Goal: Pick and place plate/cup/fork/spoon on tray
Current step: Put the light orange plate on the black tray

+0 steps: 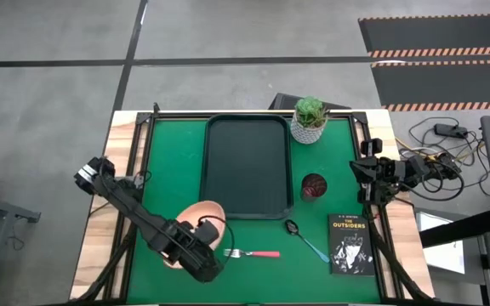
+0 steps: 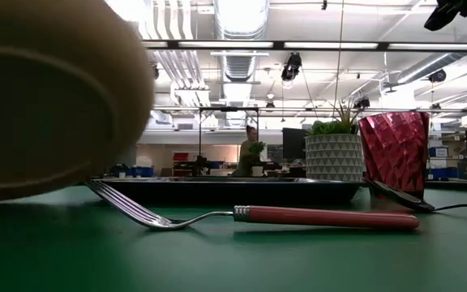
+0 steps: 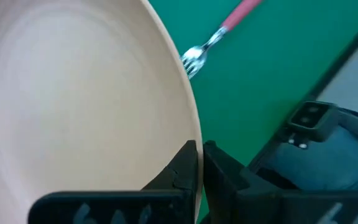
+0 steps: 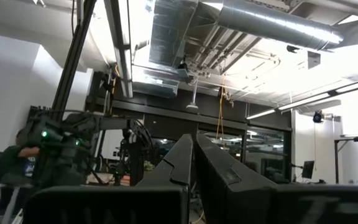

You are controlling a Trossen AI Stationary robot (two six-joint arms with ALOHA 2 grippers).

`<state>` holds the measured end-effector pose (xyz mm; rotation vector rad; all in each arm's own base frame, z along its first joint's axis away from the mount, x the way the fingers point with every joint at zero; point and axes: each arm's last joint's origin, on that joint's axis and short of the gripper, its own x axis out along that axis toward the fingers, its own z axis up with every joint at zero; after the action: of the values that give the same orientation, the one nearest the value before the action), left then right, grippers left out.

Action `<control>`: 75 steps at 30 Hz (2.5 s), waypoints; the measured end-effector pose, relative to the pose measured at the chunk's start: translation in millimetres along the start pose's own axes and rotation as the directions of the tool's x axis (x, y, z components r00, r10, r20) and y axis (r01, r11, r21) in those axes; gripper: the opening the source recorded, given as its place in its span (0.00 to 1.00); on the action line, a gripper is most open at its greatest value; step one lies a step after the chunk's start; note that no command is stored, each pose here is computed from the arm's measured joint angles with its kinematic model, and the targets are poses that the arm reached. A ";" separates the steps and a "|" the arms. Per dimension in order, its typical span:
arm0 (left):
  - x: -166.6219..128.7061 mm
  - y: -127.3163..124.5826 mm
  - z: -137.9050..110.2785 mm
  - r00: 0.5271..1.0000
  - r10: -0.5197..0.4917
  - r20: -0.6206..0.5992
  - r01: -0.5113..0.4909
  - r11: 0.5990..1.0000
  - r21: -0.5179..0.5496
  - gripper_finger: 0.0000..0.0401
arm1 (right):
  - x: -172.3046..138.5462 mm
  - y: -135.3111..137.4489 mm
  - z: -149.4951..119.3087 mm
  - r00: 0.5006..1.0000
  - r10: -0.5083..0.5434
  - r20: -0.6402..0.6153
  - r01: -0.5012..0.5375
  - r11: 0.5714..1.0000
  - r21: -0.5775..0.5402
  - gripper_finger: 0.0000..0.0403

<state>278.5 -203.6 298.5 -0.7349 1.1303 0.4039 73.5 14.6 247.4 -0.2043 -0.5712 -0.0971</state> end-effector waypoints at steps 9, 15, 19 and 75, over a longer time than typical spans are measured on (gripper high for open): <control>-16.5 -6.9 22.4 0.988 -0.034 0.149 0.003 0.979 0.202 0.00 | 0.0 0.0 -0.1 1.000 0.000 -0.001 0.000 0.999 0.035 0.02; -2.5 7.0 61.3 0.957 0.066 0.284 -0.178 0.904 0.388 0.00 | 0.0 0.1 -0.2 1.000 0.001 -0.002 0.000 0.999 0.044 0.02; 20.7 19.2 96.6 0.943 0.131 0.307 -0.274 0.829 0.488 0.00 | 0.0 0.2 -0.4 1.000 0.002 -0.003 -0.002 0.999 0.044 0.02; 108.0 73.2 171.6 0.910 0.337 0.241 -0.407 0.621 0.670 0.20 | 0.4 2.3 -5.4 0.998 0.021 -0.054 -0.018 0.998 0.063 0.02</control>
<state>388.7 -38.0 215.5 0.2239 1.2293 0.3028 77.0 15.7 242.7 -0.1456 -0.5174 -0.0655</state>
